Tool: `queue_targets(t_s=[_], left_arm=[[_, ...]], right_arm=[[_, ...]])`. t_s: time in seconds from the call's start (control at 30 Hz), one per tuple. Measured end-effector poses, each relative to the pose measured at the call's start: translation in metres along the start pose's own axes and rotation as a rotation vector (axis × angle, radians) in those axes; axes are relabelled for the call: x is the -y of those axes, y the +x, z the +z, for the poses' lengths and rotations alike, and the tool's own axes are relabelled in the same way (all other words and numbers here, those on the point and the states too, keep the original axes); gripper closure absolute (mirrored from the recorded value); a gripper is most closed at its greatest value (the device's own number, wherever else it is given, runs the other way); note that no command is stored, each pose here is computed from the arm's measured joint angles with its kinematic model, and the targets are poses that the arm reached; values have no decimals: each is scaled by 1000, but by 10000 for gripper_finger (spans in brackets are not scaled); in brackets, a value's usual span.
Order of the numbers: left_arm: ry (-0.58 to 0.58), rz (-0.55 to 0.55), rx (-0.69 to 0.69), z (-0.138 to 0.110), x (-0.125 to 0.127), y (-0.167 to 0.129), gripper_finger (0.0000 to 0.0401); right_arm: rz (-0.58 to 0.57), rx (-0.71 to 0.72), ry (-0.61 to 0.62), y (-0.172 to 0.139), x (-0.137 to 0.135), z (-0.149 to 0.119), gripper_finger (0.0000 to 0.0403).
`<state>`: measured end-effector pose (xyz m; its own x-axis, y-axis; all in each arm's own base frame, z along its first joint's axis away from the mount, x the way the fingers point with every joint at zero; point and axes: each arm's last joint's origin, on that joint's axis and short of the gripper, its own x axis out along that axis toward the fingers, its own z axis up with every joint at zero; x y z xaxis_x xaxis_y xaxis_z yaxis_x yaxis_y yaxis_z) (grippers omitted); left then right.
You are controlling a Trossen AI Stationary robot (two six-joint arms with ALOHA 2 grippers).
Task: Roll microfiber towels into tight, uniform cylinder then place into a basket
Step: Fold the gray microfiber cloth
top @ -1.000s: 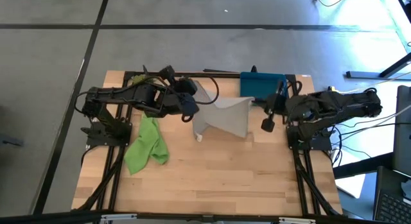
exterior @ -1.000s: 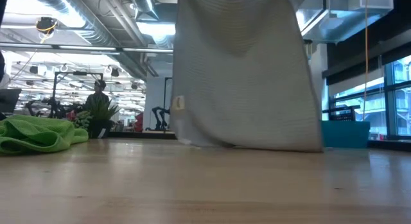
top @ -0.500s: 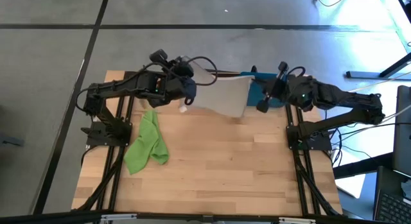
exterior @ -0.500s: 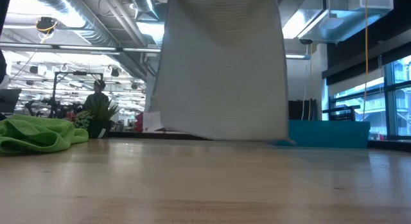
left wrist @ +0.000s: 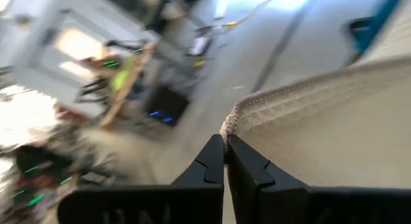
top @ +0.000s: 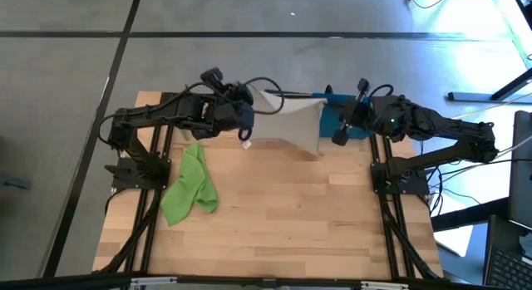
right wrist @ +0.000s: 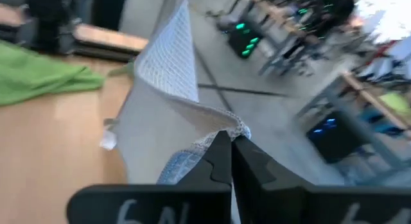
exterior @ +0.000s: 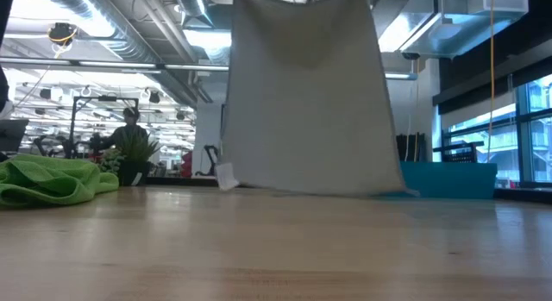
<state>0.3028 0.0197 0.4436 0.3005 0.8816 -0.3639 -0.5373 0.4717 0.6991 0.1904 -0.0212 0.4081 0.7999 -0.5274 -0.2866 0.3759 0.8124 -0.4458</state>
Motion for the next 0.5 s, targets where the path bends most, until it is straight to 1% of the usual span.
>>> queue_targets(t_s=[0.1, 0.23, 0.37, 0.5], left_arm=[[30, -132, 26, 0, 9, -10, 401], [67, -264, 60, 0, 20, -27, 401], [100, -370, 96, -3, 31, -47, 401], [93, -453, 115, -6, 40, -65, 401]], right_arm=[[47, -50, 26, 0, -3, -6, 402], [138, -101, 51, -3, -9, -12, 402], [199, -129, 61, -9, -19, -14, 402], [268, -148, 58, -17, -31, -15, 402]])
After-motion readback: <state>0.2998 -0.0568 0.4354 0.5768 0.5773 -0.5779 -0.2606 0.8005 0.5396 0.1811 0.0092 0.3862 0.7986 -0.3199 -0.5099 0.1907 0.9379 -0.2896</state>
